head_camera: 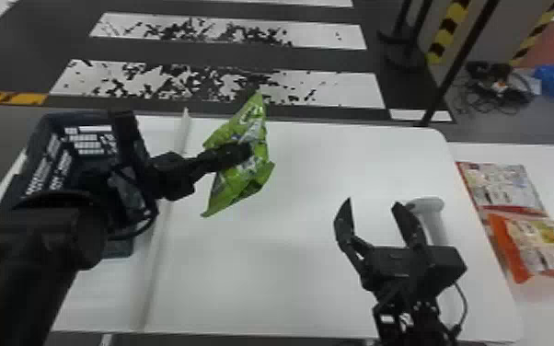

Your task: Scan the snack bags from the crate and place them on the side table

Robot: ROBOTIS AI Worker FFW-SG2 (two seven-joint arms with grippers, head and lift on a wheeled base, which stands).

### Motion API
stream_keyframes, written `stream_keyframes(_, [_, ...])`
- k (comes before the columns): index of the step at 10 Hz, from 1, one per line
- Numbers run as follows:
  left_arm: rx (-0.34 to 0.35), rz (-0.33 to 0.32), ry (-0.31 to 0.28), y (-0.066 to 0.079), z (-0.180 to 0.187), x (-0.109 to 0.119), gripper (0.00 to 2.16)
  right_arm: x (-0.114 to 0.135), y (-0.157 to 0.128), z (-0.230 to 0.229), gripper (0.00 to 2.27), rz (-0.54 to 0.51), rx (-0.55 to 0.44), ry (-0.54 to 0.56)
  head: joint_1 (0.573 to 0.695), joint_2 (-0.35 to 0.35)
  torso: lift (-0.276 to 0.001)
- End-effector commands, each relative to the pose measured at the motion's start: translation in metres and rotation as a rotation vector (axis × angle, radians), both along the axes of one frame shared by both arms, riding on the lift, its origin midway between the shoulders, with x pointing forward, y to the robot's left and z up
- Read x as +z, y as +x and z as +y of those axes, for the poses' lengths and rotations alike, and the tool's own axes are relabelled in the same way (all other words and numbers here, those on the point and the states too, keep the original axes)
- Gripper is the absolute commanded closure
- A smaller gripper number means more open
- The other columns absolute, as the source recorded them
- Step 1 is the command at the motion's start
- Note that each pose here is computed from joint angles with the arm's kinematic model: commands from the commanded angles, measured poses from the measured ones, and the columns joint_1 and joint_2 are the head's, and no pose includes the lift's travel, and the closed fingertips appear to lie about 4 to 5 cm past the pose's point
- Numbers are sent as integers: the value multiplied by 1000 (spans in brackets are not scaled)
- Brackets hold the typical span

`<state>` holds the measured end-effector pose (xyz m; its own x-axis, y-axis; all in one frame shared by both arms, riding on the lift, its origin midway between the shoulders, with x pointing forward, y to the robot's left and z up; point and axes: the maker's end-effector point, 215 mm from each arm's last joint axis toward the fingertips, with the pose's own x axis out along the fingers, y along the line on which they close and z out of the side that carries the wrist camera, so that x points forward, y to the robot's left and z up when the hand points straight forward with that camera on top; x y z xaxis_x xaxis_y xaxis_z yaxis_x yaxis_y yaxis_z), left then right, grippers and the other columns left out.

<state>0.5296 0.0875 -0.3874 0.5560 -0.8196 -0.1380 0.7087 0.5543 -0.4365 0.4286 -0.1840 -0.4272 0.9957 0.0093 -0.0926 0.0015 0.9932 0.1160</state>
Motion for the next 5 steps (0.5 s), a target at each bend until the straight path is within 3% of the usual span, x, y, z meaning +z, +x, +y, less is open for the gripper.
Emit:
stream_keyframes(1, [-37,18,7,-14,-45,-20,2135,1,-2,-2,110,-2,-6,0,695,-97,-50])
stream_keyframes(4, [-45,5,62,-24,-103,-51,2121,2,-4,-5,110,-3,-15,-1,695,-200,-50])
stream_keyframes(5, [-59,1,74,-30,-116,-58,2017,3,-4,-8,110,-6,-20,-2,695,-227,-50])
